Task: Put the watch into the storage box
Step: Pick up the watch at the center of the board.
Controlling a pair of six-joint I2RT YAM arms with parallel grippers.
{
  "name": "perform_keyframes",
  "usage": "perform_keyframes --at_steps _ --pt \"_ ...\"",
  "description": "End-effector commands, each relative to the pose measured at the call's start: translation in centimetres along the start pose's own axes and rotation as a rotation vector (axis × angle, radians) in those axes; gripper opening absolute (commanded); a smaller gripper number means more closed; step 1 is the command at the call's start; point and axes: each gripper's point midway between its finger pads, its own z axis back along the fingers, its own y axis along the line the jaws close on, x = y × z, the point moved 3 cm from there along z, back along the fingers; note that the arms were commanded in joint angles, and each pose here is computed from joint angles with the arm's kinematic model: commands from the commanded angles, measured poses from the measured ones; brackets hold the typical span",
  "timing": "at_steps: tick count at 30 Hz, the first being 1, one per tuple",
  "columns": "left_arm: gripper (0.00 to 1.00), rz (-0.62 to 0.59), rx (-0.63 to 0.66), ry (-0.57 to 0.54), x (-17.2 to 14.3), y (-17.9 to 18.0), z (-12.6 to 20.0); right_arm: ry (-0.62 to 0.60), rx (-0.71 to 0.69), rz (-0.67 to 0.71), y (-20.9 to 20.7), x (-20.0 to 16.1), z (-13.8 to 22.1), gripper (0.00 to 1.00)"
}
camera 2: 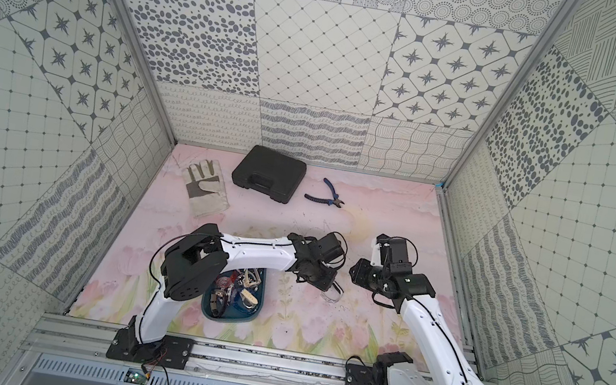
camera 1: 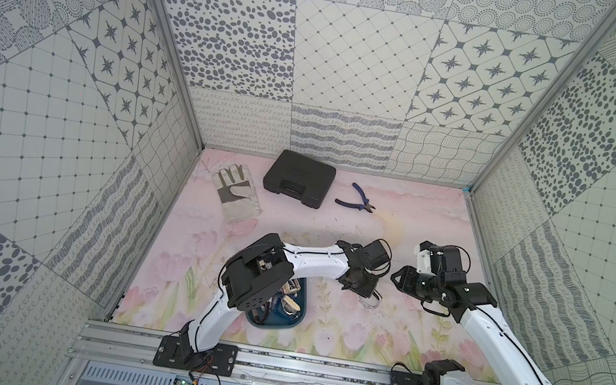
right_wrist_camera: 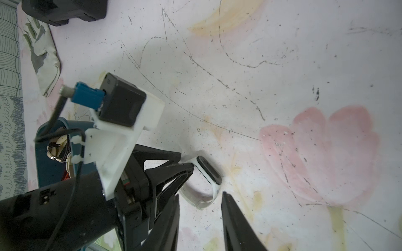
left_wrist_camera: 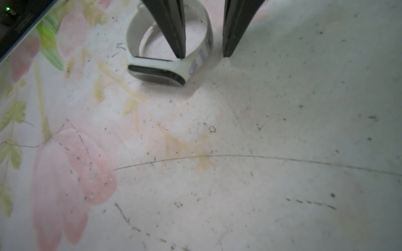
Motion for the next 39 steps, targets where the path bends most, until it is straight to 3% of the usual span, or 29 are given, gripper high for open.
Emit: perform_keyframes --at_steps 1,11,17,25,32,39 --pt "0.31 -0.030 0.042 0.029 -0.4 0.7 -0.2 -0.040 0.026 0.020 0.4 0.6 0.3 0.37" --pt "0.00 -0.044 0.037 0.061 -1.4 0.8 -0.2 -0.049 0.034 0.023 0.5 0.7 0.5 0.37" --pt "0.00 -0.069 0.057 0.016 -0.9 0.8 2.6 -0.052 0.038 0.028 0.6 0.7 0.6 0.36" --pt "0.00 -0.107 0.233 -0.072 -3.2 4.3 12.5 -0.055 0.061 0.034 0.9 0.7 0.7 0.37" --pt "0.00 0.072 0.368 -0.134 -9.7 12.0 20.9 -0.053 0.083 0.041 1.2 0.6 0.8 0.37" --pt "0.00 0.264 0.495 -0.165 -14.3 17.0 22.2 -0.049 0.107 0.050 1.6 0.5 0.8 0.37"
